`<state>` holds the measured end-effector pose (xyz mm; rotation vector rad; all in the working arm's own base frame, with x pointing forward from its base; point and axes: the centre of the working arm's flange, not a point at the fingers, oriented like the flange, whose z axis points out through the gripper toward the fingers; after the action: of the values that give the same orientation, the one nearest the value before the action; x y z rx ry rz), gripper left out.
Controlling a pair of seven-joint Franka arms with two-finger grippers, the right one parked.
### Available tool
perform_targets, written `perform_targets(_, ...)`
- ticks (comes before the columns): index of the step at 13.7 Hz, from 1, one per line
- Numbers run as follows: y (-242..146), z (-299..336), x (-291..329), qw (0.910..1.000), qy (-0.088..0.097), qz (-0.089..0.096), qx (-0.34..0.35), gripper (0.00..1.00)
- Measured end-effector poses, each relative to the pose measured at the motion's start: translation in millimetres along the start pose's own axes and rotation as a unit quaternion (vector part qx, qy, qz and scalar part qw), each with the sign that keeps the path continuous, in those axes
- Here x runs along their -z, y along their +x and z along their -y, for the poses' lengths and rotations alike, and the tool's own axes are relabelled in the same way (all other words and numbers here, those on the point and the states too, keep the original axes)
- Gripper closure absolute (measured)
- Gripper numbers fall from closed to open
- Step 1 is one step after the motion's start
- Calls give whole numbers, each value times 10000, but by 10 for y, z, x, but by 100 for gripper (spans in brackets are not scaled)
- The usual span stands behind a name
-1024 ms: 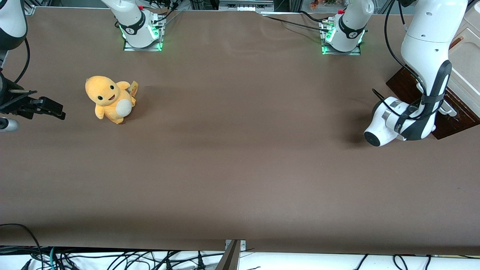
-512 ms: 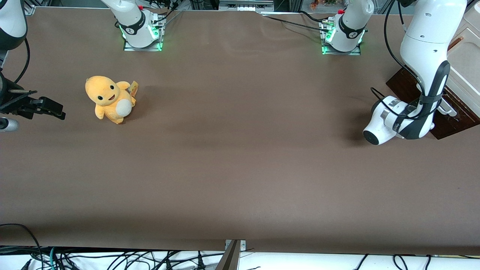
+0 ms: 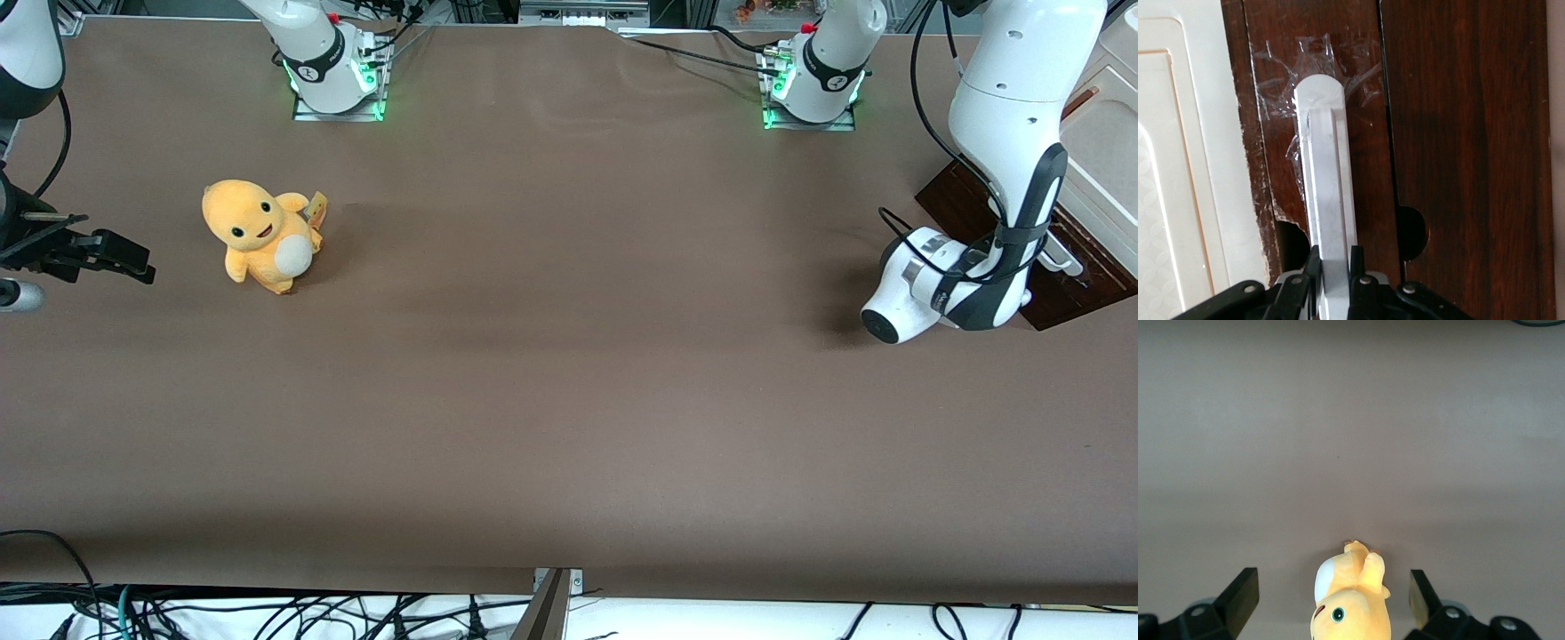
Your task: Open lower drawer with left arm only
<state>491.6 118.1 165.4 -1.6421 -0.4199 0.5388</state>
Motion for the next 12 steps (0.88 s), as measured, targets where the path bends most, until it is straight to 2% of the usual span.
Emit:
perform_targets(5, -21, -6, 69, 10000, -1, -69, 26, 81)
perform_targets(12, -101, -5, 452, 9991, -57, -426, 69, 81)
